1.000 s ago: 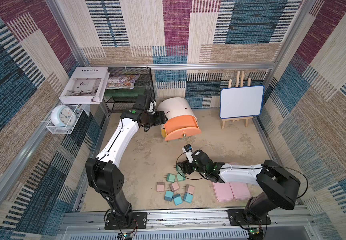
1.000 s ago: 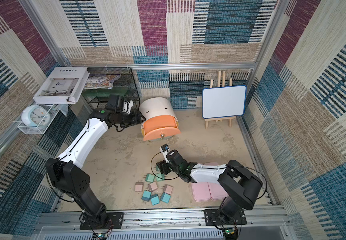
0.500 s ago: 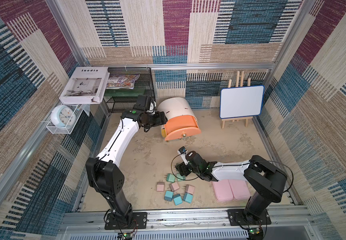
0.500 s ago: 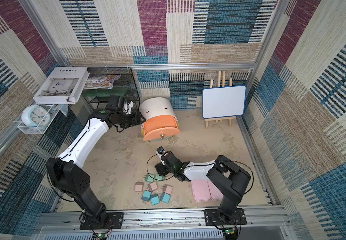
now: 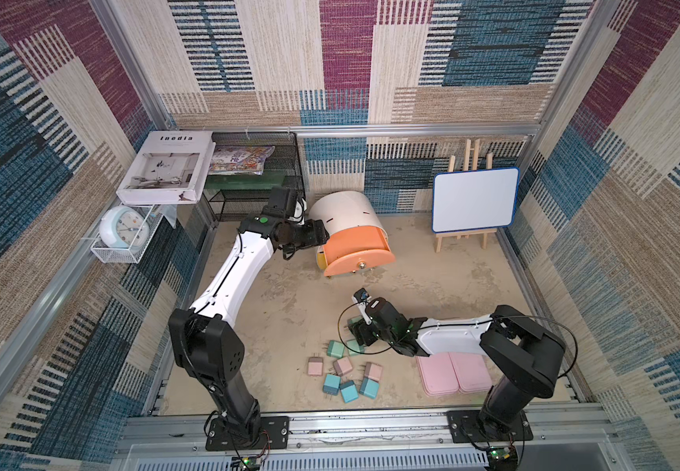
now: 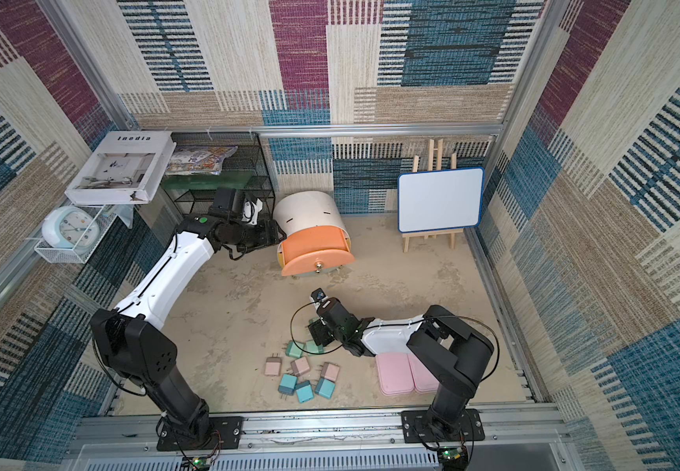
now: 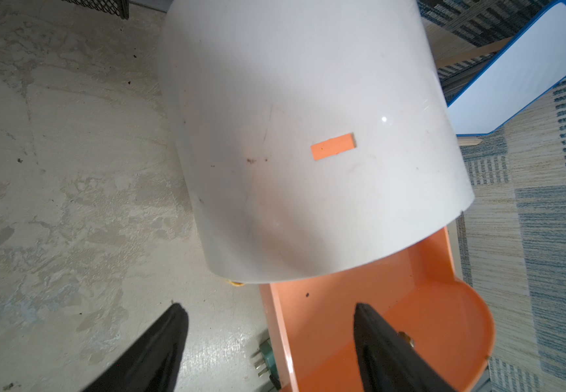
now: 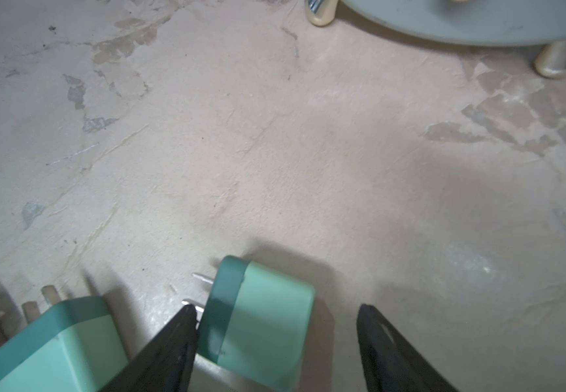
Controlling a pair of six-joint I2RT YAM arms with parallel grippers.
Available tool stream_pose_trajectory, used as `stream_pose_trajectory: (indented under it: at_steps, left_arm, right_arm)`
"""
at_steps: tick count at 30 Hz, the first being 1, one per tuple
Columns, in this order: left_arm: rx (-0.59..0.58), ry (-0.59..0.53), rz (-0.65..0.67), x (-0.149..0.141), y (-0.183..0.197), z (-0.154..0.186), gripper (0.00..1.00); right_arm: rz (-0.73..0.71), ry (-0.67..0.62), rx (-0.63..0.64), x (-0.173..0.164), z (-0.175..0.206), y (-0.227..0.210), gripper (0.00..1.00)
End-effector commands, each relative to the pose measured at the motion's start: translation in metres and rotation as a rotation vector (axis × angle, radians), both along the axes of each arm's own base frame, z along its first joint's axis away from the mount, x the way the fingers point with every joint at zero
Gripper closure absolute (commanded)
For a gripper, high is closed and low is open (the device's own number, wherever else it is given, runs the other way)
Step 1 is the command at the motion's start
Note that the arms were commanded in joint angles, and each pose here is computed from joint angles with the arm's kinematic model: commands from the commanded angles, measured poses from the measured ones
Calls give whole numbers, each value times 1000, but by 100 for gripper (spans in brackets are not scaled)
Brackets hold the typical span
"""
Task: Place the plugs into the drawer by color
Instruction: Pick up the plug from the center of the board.
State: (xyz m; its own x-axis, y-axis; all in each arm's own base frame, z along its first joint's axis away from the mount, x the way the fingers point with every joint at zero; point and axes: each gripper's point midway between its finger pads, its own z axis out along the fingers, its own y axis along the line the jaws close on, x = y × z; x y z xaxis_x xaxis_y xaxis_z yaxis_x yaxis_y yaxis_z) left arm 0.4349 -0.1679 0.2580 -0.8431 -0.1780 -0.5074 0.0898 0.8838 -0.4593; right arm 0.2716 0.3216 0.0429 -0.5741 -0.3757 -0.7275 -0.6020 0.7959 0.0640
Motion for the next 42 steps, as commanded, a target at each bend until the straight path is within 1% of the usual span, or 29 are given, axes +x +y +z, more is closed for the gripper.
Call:
stream_pose_trajectory:
  at_steps: [1,9,17,26,31,38,42]
  left_arm:
    - [-7,-29,-2,3,-1,7,19]
    - [-7,-34,-2,2,-1,8,19]
    - [-7,-32,-2,2,0,7,19]
    - [-6,-27,-3,3,-1,5,19]
    - [-1,-33,-1,3,1,7,19]
    - [-2,-40,-1,2,1,9,19]
    - [-6,-44,-1,3,1,11,19]
  right_arm:
    - [-35,2,-47,-1,-5,-13,24]
    - [-17,7,-33,-2,-5,-8,31]
    - [-13,11,-34,2,-8,-2,34]
    - [-16,6,-28,3,-6,-1,45]
    - [-28,1,-12,3,4,-3,51]
    - [-85,-1,27,-4,23,-19,53]
    - [-154,4,30,-11,33,-41,54]
